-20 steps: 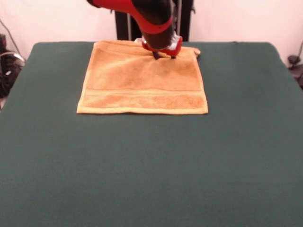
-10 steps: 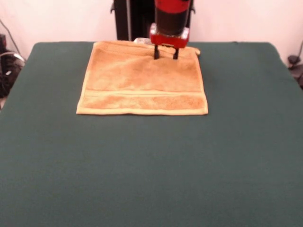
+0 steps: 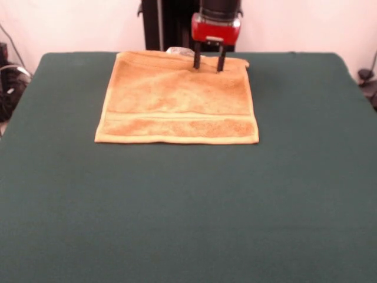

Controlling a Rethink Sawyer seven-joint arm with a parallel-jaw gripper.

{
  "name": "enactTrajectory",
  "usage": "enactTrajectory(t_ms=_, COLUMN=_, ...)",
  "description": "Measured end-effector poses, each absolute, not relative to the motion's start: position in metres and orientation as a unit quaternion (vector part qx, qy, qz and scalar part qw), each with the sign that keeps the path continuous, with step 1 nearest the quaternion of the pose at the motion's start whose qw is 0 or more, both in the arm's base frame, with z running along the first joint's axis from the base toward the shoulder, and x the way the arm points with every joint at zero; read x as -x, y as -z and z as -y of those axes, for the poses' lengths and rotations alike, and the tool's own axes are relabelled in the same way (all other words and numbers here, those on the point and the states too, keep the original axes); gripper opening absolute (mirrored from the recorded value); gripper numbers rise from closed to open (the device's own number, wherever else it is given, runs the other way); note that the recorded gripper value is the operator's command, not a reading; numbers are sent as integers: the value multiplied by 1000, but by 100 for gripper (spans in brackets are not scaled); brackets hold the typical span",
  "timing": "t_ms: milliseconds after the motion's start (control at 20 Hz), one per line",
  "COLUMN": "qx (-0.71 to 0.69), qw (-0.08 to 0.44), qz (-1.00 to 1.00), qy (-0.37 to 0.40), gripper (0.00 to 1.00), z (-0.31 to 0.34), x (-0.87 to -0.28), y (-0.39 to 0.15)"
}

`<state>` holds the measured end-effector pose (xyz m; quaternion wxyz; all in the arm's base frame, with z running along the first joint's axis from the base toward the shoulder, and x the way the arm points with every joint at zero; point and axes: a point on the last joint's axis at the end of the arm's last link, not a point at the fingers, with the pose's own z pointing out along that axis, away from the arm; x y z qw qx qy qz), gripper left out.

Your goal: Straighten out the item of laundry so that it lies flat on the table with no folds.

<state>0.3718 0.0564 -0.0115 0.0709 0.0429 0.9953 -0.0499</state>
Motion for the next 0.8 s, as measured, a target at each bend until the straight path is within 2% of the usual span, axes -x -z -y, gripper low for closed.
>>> enactTrajectory(t_ms=400, qx=-60, qw=86, qz=-993, qy=51, gripper=100, z=-45, x=-372, y=-10)
enactTrajectory(t_ms=800, qx=-88, qw=92, qz=-990, qy=55, gripper=100, z=-18, x=-384, y=-6)
